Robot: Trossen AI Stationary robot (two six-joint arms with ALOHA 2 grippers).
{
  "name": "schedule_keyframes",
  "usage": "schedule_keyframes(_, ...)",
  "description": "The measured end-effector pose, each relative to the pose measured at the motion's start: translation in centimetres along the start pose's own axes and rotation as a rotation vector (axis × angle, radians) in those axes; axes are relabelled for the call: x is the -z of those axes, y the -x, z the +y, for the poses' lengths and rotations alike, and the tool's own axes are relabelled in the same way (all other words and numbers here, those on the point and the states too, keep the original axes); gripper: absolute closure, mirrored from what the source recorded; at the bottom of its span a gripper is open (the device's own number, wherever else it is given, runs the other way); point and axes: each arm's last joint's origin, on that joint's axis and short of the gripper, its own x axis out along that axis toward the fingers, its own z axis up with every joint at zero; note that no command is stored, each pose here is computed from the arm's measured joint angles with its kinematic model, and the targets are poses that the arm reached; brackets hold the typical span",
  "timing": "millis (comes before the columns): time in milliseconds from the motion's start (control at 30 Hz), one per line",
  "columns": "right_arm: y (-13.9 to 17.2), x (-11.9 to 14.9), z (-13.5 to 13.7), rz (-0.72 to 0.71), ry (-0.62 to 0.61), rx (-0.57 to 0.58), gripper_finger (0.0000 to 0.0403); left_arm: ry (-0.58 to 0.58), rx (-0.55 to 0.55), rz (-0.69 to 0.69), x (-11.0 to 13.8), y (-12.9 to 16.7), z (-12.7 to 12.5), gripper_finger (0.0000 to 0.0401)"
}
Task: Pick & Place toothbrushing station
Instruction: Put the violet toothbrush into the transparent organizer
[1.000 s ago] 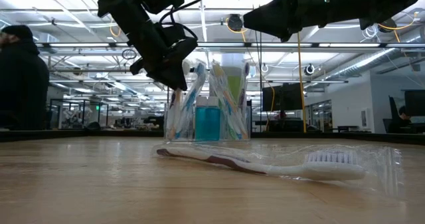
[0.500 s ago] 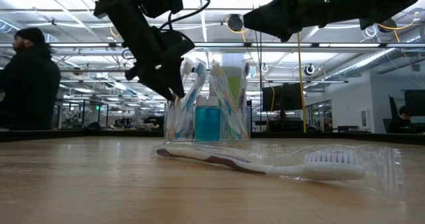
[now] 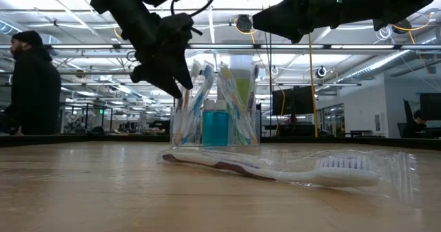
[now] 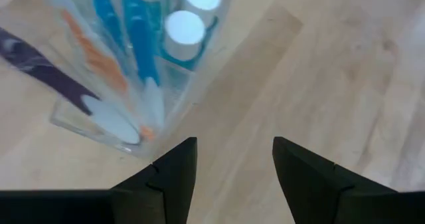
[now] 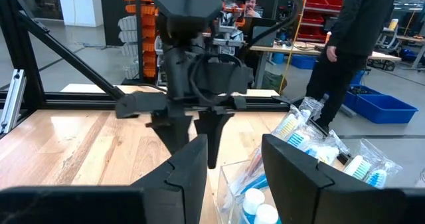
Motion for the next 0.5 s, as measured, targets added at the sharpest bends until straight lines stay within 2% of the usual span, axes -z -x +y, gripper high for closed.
schedule_keyframes(167, 0.0, 0.0, 0.0, 0.0, 0.0, 0.0, 0.0268, -0.038, 0.045, -0.003, 0.4, 0.5, -1.0, 0.0196)
schedule_keyframes(267, 0.0, 0.0, 0.0, 0.001, 0.0, 0.0, 0.0268, -0.126, 0.118, 0.021, 1.0, 0.6, -2.0, 0.0196)
schedule_keyframes(367, 0.0, 0.0, 0.0, 0.002, 0.0, 0.0, 0.0268, -0.245, 0.202, -0.009, 1.4, 0.8, -3.5, 0.0196)
schedule_keyframes(500, 0.0, 0.0, 0.0, 0.002, 0.0, 0.0, 0.0268, -0.477, 0.312, -0.115, 2.1, 1.5, -6.0, 0.0196)
